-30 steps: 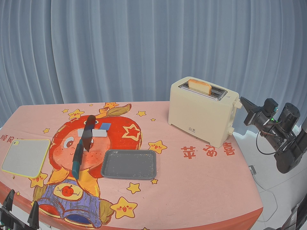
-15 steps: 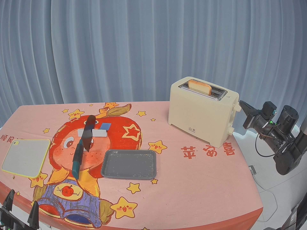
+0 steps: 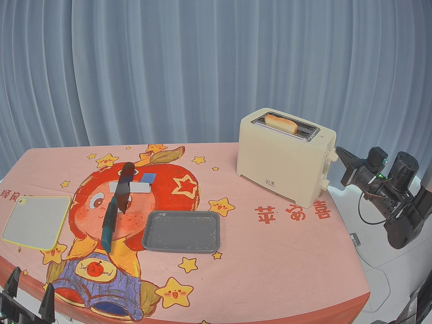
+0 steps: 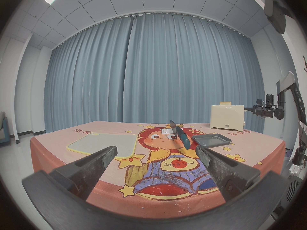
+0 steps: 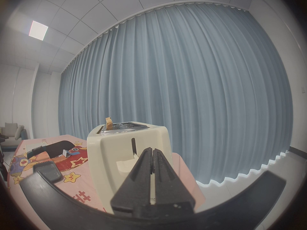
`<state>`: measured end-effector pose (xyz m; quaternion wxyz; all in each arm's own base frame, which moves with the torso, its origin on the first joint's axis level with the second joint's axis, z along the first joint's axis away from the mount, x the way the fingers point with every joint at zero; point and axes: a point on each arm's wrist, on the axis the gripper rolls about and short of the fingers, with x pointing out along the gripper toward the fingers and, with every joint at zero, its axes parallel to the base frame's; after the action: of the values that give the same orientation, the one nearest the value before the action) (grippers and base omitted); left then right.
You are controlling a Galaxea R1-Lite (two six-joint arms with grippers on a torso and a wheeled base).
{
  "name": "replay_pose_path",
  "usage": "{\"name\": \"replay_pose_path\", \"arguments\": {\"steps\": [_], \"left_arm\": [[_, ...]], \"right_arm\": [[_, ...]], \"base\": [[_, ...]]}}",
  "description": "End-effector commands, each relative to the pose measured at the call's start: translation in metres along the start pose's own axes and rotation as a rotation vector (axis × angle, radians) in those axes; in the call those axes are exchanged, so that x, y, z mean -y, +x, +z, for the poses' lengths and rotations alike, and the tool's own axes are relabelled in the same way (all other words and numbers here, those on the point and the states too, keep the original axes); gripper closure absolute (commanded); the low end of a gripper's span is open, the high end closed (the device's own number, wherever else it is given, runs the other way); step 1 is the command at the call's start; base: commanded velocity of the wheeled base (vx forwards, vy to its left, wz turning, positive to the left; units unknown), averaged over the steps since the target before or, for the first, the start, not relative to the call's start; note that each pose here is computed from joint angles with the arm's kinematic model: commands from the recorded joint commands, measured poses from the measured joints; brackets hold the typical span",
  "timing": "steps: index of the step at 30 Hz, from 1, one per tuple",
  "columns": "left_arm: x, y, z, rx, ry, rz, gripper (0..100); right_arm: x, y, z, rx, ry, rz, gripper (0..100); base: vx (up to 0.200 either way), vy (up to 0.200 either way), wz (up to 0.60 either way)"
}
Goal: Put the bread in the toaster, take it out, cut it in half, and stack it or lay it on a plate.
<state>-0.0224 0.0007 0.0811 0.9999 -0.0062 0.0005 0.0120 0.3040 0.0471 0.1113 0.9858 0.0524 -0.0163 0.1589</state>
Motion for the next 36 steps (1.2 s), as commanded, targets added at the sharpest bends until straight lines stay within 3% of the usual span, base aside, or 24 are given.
{"name": "replay_pose_path", "arguments": {"steps": [1, 36], "left_arm": [[0.000, 0.001, -0.005, -0.019, 0.001, 0.001, 0], [0.000, 0.001, -0.005, -0.019, 0.001, 0.001, 0]], "right_arm": [[0.000, 0.000, -0.002, -0.002, -0.001, 0.000, 100], [0.003, 0.000, -0.026, -0.089, -0.008, -0.013, 100]], "base": [[0.000, 0.000, 0.00], [0.000, 0.000, 0.00]]}}
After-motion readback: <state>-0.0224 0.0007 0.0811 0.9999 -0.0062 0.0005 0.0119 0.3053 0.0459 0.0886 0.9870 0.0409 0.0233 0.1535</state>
